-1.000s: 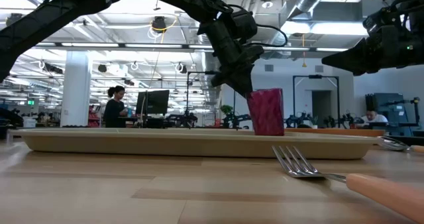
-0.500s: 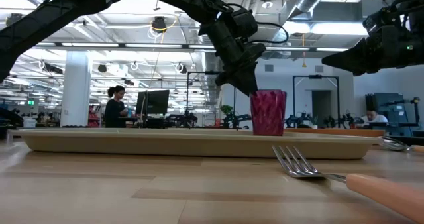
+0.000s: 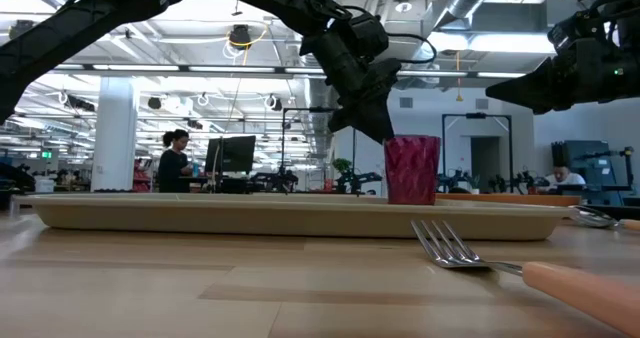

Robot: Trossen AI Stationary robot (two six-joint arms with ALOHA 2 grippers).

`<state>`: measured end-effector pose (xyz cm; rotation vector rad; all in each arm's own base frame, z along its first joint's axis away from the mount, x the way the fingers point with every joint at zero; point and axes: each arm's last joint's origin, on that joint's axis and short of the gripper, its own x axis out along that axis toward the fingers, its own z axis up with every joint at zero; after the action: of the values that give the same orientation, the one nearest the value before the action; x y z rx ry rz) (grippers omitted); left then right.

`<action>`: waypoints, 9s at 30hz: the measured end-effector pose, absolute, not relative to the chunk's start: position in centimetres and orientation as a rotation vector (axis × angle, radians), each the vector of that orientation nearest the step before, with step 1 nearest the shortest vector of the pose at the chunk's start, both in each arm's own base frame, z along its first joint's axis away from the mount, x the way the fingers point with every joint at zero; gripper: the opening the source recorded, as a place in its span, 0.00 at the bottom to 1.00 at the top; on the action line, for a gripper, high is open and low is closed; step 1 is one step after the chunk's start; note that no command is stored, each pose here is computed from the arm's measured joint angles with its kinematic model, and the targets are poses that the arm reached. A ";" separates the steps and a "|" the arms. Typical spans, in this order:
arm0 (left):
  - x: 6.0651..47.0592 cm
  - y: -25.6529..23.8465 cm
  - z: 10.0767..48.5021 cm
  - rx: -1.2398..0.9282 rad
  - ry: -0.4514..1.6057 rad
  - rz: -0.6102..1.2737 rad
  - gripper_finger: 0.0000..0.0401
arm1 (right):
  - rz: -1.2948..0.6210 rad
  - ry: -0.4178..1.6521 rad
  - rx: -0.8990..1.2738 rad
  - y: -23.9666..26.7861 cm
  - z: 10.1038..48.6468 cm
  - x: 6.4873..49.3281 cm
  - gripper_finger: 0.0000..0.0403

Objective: Pick and place plate/cup/fork/spoon on tray
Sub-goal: Put the red cup on the gray serving tray, then put the orange spoon on the left side of the gray serving tray

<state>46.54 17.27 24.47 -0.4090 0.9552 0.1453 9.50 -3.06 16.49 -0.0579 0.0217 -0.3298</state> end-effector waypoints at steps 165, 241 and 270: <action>28.5 -10.7 22.6 0.336 0.363 0.603 0.65 | -0.412 0.081 0.273 2.5 27.2 29.3 0.01; 26.1 -7.4 24.0 0.101 0.519 0.602 0.01 | -0.372 -0.009 0.212 3.4 27.3 30.2 0.22; 20.7 -6.0 18.5 -0.372 0.567 0.610 0.01 | -0.145 0.145 0.006 1.0 26.2 30.6 0.05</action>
<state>20.72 -5.99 18.47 -0.3720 0.5675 0.6095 30.61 1.04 26.25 0.0063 0.1446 -0.1447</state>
